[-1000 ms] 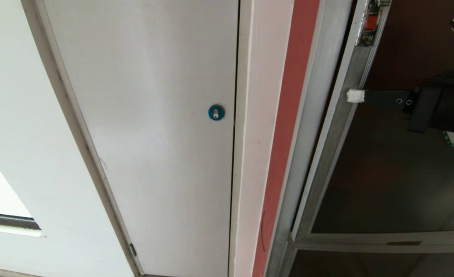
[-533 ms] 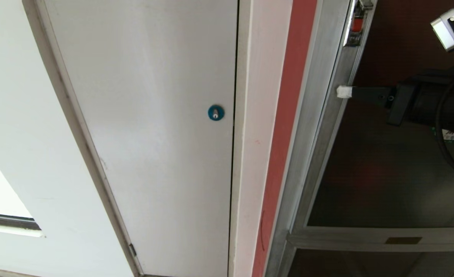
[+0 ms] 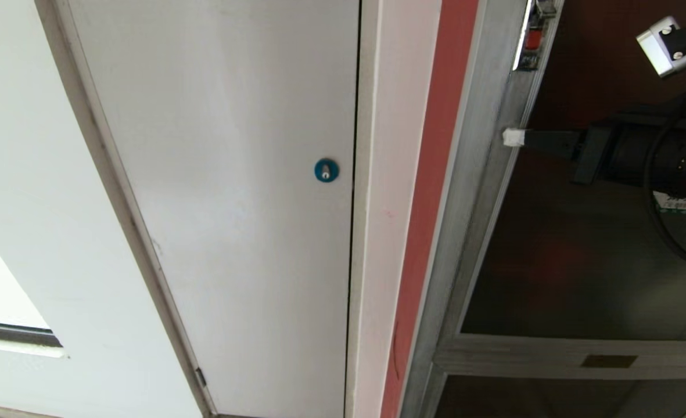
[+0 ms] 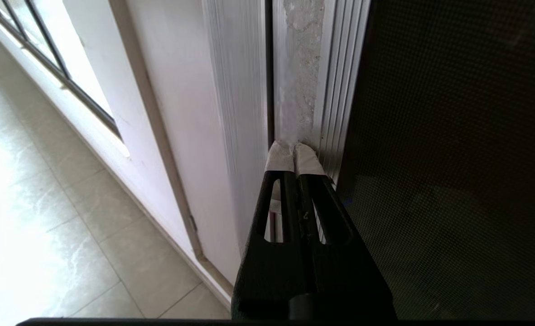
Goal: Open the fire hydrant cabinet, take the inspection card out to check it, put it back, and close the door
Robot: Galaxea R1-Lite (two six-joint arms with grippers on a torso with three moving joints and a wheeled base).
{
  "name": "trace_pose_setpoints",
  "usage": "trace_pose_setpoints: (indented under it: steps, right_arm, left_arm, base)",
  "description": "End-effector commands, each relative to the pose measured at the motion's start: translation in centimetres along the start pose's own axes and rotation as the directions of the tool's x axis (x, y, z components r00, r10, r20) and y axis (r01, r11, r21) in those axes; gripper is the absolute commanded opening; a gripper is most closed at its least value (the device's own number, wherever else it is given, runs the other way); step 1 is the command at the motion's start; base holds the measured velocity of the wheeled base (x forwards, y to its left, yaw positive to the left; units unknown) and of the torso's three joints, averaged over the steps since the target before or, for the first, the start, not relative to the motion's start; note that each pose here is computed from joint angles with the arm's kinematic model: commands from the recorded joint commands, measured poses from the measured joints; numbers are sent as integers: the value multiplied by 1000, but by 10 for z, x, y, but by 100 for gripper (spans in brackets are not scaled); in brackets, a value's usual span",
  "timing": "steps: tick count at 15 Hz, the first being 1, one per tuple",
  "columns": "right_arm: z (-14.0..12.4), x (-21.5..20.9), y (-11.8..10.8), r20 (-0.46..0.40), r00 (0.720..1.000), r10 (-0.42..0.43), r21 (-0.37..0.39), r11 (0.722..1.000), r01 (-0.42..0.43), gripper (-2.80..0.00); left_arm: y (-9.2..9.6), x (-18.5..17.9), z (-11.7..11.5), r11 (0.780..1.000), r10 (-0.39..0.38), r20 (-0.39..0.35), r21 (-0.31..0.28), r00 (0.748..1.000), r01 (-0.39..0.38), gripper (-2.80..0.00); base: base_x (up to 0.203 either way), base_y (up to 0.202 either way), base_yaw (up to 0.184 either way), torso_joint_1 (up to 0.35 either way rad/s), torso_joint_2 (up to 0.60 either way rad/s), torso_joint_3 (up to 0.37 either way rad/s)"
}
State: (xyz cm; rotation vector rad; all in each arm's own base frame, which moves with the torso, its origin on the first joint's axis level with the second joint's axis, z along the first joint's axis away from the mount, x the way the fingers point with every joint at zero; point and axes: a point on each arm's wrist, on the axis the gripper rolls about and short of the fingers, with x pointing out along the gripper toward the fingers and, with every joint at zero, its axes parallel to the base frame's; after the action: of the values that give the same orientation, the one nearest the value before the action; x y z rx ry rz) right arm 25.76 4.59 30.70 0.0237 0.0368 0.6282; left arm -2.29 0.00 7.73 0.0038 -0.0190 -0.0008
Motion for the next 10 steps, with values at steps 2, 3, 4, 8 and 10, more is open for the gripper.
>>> trace_pose_setpoints:
  steps: [2, 3, 4, 8, 10]
  right_arm:
    - [-1, 2, -1, -4, 1000, -6, 2, 1000, 6, -280]
    - [-1, 2, -1, -4, 1000, -13, 2, 1000, 13, -280]
    - [0, 1, -1, 1, 1000, -15, 0, 1000, 15, -280]
    - [3, -9, 5, 11, 1000, -10, -3, 1000, 10, -280]
    - [3, -18, 18, 18, 1000, 22, -8, 1000, -22, -280]
  left_arm:
    - [0, 0, -2, 1000, 0, -6, 1, 1000, 0, -280]
    - [0, 0, -2, 1000, 1, -5, 1, 1000, -1, -280]
    - [0, 0, -2, 1000, -1, -7, 1, 1000, 1, -280]
    - [0, 0, -2, 1000, 0, -6, 1, 1000, 0, -280]
    - [0, 0, -2, 1000, 1, -5, 1, 1000, -1, -280]
  base:
    - [0, 0, 0, 0, 0, 0]
    - [0, 0, 0, 0, 0, 0]
    - [0, 0, 0, 0, 0, 0]
    - [0, 0, 0, 0, 0, 0]
    - [0, 0, 0, 0, 0, 0]
